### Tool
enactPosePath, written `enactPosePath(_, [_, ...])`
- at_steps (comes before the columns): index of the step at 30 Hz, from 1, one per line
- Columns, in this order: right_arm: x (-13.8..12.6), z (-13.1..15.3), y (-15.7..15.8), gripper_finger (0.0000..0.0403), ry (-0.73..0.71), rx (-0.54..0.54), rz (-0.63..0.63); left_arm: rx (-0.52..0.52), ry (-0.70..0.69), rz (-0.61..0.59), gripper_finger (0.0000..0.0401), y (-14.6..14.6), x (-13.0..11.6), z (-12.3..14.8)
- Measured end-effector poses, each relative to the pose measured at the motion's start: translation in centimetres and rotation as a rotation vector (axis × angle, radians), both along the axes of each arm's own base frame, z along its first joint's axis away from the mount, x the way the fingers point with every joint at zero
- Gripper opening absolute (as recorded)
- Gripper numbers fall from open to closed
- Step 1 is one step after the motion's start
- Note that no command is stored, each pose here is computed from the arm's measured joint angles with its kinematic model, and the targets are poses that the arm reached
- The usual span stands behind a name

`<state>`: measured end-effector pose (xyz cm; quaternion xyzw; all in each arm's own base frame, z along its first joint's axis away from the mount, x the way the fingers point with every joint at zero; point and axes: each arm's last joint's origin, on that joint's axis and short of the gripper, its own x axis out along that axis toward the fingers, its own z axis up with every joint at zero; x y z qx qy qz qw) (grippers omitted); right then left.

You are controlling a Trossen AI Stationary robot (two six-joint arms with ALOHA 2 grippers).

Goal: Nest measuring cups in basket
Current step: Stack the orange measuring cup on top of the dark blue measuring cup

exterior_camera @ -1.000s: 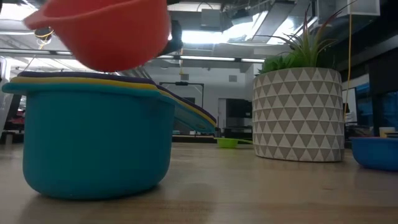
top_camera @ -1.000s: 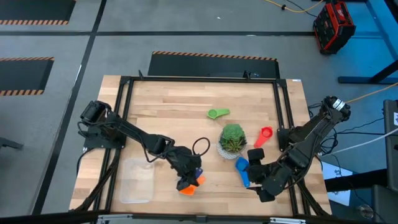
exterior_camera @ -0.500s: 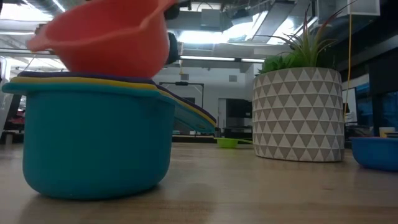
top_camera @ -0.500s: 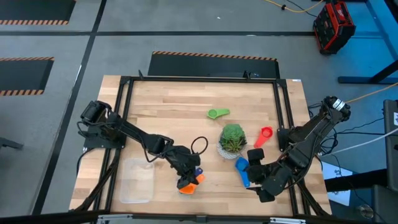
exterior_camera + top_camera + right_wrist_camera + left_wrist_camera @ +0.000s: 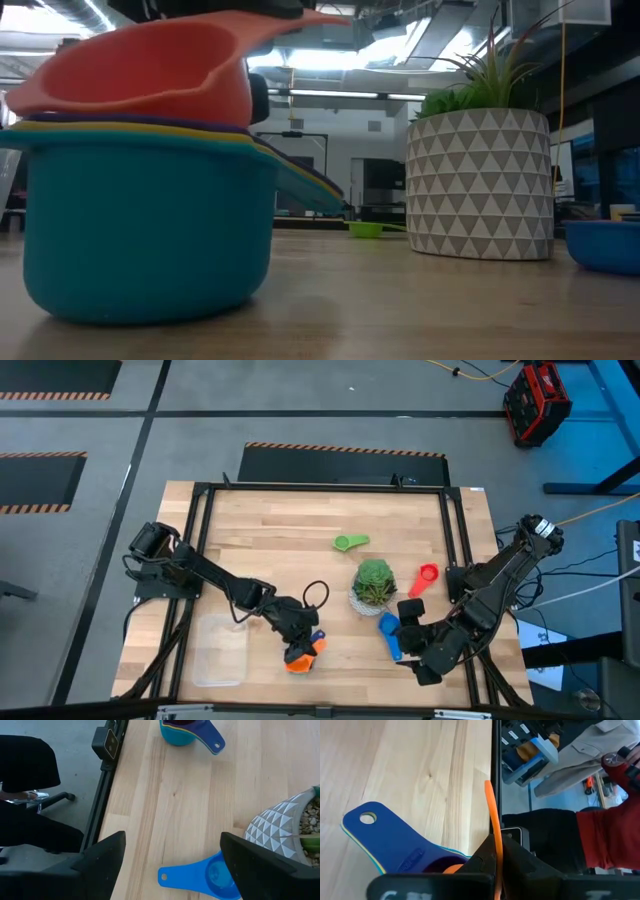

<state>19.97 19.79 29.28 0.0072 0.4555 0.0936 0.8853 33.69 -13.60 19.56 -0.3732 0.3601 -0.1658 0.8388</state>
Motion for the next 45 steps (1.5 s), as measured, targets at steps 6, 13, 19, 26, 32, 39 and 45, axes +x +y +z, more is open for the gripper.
enactPosePath(6, [0.0, 0.0, 0.0, 0.0328, 0.0, 0.0, 0.001, 0.001, 0.0, 0.0, 0.0009, 0.0, 0.0, 0.0])
enactPosePath(13, [0.01, 0.0, -0.01, 0.0328, 0.0, 0.0, 0.0, 0.004, 0.003, 0.003, 0.0059, 0.02, -0.01, -0.04])
enactPosePath(19, [0.0, 0.0, 0.0, 0.0328, 0.0, 0.0, 0.001, 0.031, -0.002, 0.039, 0.0105, 0.14, 0.03, -0.11])
enactPosePath(26, [0.0, 0.0, 0.0, 0.0328, 0.001, 0.001, 0.001, 0.058, 0.012, 0.066, 0.0136, 0.26, -0.02, -0.32])
enactPosePath(32, [0.0, 0.0, 0.0, 0.0328, 0.001, 0.001, 0.001, 0.13, 0.01, 0.082, 0.0145, 0.44, -0.11, -0.61])
enactPosePath(39, [0.01, 0.0, 0.0, 0.0328, 0.001, 0.001, 0.001, 0.195, -0.016, 0.099, 0.0145, 0.6, -0.08, -0.67])
enactPosePath(45, [0.07, 0.03, 0.06, 0.0328, -0.005, 0.007, 0.001, 0.209, -0.021, 0.112, 0.0142, 0.62, -0.07, -0.68])
